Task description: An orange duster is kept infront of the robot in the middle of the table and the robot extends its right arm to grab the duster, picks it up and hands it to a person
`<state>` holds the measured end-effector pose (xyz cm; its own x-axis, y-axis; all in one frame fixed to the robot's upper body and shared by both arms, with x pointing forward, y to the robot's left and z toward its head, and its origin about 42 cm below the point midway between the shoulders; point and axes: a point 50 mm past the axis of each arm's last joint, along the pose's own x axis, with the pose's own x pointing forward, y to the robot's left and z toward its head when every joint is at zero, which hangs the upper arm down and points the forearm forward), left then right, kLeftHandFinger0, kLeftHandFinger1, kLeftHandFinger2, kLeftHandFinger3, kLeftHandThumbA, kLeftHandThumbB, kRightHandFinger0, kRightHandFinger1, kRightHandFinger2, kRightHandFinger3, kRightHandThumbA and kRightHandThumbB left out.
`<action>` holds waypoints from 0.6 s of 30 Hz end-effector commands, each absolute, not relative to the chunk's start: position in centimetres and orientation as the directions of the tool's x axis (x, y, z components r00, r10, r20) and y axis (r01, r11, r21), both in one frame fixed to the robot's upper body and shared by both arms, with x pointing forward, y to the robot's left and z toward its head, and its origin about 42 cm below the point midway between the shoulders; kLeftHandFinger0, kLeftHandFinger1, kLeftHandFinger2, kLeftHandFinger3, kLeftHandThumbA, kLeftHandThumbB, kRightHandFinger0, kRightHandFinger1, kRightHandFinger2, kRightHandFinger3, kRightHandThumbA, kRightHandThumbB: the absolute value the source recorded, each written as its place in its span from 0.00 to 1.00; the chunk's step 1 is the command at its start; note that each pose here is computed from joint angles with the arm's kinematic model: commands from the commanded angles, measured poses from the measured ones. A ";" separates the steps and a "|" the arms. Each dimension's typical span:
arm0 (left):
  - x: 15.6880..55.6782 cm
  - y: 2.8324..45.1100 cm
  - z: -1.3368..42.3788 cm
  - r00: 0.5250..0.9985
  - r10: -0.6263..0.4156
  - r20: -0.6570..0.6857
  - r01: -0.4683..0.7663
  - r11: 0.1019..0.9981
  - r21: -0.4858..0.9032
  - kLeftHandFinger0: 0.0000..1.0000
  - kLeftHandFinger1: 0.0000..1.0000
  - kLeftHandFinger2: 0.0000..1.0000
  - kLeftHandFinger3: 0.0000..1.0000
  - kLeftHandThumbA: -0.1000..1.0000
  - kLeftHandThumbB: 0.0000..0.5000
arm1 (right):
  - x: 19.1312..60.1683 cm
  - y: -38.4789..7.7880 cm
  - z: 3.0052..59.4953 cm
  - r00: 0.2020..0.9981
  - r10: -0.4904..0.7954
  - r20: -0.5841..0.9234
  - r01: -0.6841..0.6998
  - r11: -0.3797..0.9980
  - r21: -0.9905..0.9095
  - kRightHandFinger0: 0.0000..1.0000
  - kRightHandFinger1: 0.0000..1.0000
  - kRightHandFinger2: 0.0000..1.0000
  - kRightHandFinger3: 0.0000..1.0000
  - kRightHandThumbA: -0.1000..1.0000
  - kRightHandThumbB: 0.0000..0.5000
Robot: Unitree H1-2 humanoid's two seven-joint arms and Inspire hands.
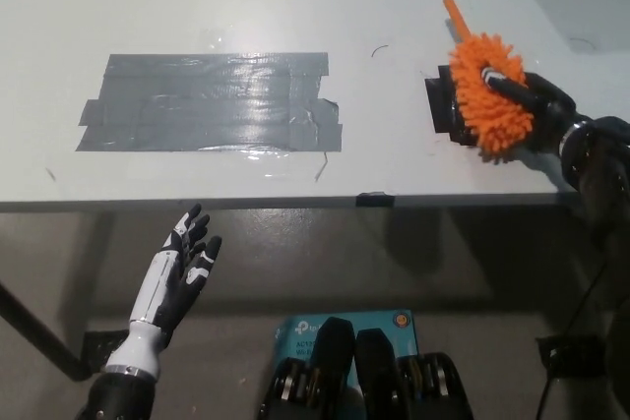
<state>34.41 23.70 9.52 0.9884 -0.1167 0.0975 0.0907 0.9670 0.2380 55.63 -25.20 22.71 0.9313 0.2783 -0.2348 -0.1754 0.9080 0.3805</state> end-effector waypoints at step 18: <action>35.7 24.1 11.7 0.974 -0.137 0.179 0.088 0.962 0.257 1.00 1.00 1.00 1.00 0.85 0.33 | 52.9 -19.7 35.4 0.772 0.484 0.412 -0.630 0.495 0.599 0.00 0.36 0.73 1.00 0.00 0.15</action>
